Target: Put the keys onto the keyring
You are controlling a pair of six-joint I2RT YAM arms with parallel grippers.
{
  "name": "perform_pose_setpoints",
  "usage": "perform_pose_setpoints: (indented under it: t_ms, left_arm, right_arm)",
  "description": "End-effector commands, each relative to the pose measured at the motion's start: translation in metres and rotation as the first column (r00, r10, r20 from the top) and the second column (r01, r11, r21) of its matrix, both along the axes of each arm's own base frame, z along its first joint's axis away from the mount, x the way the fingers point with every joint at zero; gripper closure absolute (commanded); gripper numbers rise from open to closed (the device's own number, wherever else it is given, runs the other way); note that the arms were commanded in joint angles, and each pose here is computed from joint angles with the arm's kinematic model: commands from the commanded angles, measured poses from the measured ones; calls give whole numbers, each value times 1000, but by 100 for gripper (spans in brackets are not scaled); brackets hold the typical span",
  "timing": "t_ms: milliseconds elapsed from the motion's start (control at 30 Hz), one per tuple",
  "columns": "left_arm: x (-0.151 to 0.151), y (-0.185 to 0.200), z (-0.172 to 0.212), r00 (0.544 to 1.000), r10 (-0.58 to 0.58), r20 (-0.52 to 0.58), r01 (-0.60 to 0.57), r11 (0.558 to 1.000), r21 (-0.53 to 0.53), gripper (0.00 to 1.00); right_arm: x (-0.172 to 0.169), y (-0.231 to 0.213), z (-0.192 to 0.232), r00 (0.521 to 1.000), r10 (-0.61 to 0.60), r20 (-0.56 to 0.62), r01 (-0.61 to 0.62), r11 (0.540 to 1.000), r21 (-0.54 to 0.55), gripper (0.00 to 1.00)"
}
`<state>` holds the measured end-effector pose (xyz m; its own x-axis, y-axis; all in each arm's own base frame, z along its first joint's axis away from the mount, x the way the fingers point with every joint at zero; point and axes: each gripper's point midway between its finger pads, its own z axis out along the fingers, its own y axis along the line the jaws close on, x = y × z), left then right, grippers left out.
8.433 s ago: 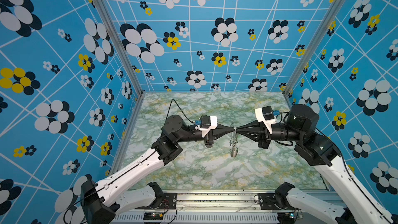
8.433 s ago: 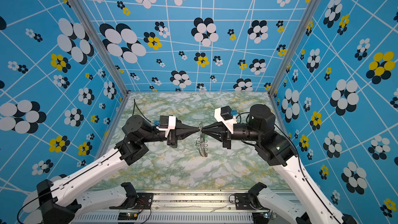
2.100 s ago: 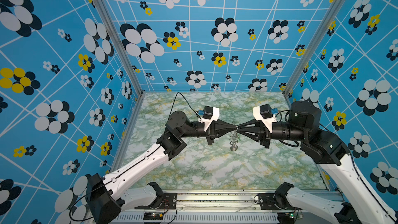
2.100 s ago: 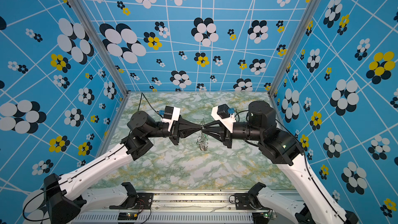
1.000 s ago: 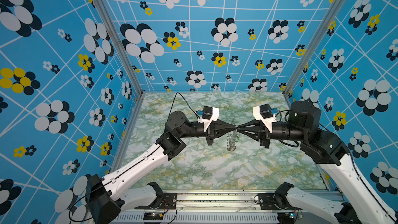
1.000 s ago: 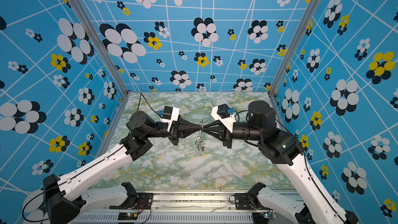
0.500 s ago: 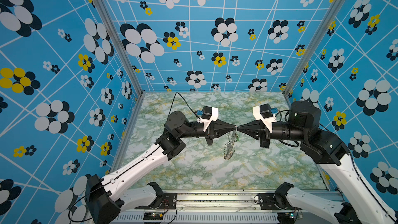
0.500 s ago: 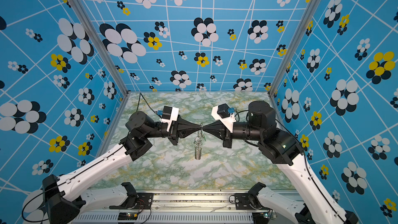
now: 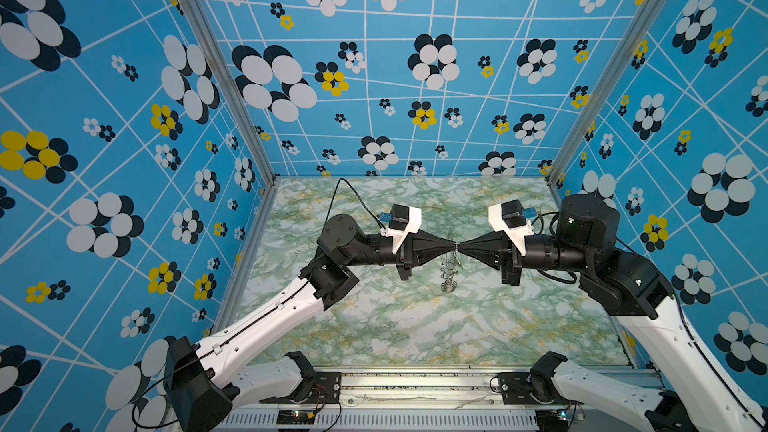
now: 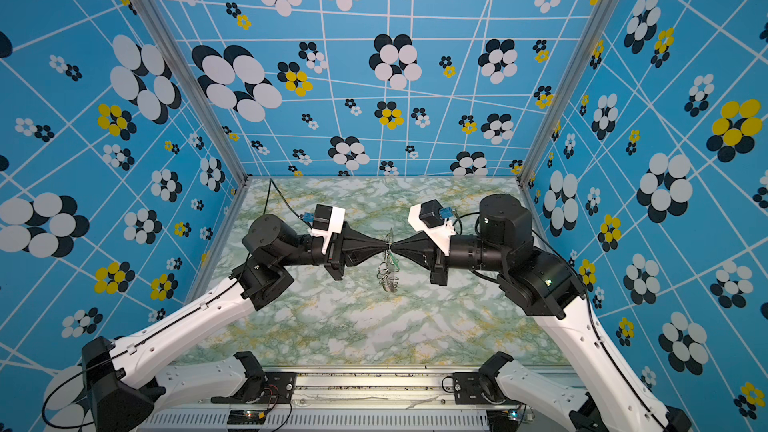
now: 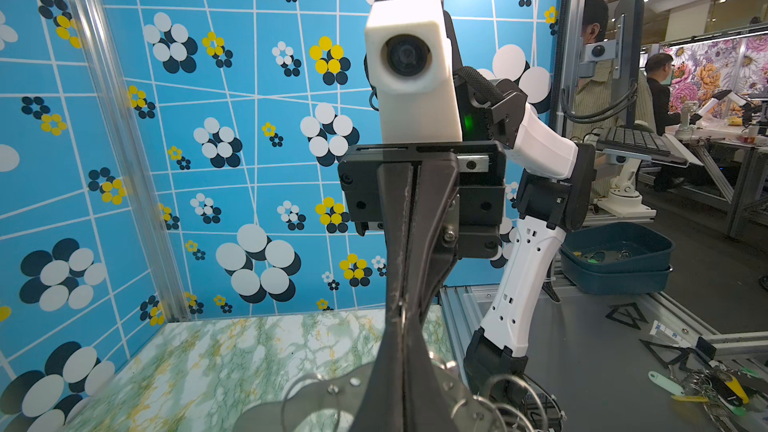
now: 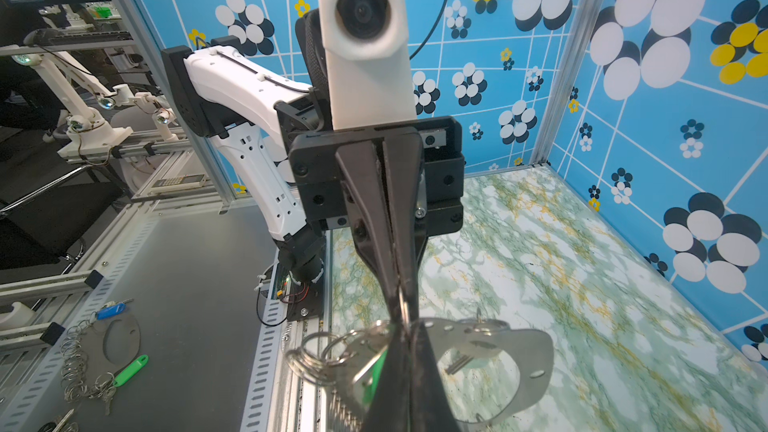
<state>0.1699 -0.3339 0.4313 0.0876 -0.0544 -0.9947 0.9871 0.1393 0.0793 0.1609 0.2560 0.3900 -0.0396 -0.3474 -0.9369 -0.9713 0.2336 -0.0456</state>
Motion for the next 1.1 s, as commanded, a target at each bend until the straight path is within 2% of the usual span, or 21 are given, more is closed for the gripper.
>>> perform_pose_setpoints:
  t_ms: [0,200,567,700,933,1067]
  left_arm:
    - [5,9,35,997,44,58,-34,987,-160,100]
    - [6,1,36,999,-12,34,19,977,-215,100]
    - [3,1,29,997,-72,23,75,977,-199,100]
    - [1,3,30,996,-85,34,91,974,-207,100]
    - [-2,5,30,993,-106,43,112,970,-217,100]
    - [-3,3,27,991,-124,42,130,969,-210,100]
  right_arm:
    - [-9,8,-2,998,52,-34,-50,998,34,100]
    - [-11,21,-3,995,85,-53,-81,994,72,100]
    - [-6,3,3,1000,-11,16,11,1000,24,97]
    - [-9,-5,6,999,-29,27,29,1000,6,90]
    - [-17,-20,13,997,-52,55,54,998,-21,64]
    - [-21,-25,21,995,-50,84,52,998,-24,59]
